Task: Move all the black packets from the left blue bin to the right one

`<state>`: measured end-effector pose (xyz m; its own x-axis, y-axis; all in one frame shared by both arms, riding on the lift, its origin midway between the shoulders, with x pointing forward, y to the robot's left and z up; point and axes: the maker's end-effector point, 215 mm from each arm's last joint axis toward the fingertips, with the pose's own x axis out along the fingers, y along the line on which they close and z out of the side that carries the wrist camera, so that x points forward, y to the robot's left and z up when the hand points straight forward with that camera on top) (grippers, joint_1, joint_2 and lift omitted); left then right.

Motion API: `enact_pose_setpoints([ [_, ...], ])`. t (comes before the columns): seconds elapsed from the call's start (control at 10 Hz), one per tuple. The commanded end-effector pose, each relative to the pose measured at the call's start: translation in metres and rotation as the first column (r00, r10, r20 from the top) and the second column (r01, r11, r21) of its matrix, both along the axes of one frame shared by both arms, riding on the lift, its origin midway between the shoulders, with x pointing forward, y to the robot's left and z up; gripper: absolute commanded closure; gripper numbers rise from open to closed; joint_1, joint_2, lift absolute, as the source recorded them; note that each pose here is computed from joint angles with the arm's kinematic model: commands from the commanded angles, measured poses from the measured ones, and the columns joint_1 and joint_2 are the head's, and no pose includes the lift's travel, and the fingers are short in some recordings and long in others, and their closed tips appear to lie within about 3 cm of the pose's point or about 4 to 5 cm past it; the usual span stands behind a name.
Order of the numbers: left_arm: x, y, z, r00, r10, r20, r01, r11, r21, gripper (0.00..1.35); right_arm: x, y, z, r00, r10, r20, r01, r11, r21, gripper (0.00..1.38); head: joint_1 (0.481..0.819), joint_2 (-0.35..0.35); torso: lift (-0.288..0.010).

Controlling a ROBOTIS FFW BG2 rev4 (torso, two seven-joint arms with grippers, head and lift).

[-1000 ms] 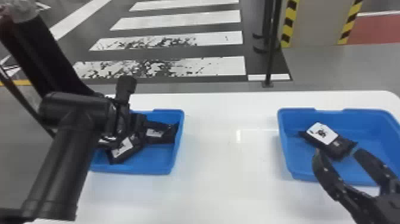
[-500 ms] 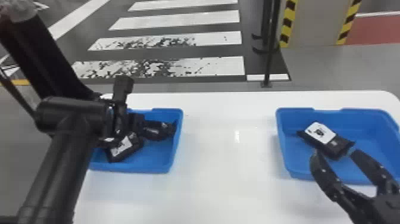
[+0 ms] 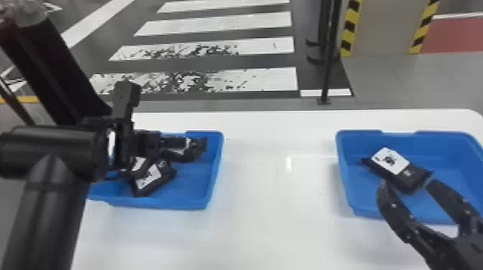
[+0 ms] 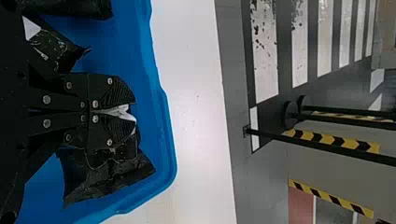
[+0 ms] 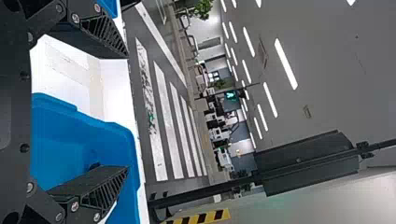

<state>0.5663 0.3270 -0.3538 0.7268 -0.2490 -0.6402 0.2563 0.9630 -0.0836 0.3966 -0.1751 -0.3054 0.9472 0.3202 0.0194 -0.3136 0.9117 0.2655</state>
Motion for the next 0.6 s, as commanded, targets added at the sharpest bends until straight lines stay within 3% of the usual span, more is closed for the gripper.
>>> enact_pose_setpoints([
  [0.0, -0.017, -0.020, 0.037, 0.993, -0.045, 0.107, 0.049, 0.998, -0.039, 1.21, 0.000, 0.003, 0.003, 1.000, 0.008, 0.002, -0.009, 1.000, 0.006, 0.19, 0.695, 0.174, -0.185],
  [0.3, -0.042, -0.091, 0.064, 0.957, -0.169, 0.236, 0.203, 0.971, -0.127, 1.21, 0.002, 0.023, 0.022, 0.998, 0.061, 0.033, -0.063, 0.997, 0.052, 0.19, 0.695, 0.133, -0.185],
  [0.5, -0.054, -0.150, 0.081, 0.909, -0.258, 0.328, 0.330, 0.925, -0.188, 1.21, 0.003, 0.042, 0.043, 0.990, 0.120, 0.072, -0.125, 0.990, 0.070, 0.19, 0.695, 0.093, -0.185],
])
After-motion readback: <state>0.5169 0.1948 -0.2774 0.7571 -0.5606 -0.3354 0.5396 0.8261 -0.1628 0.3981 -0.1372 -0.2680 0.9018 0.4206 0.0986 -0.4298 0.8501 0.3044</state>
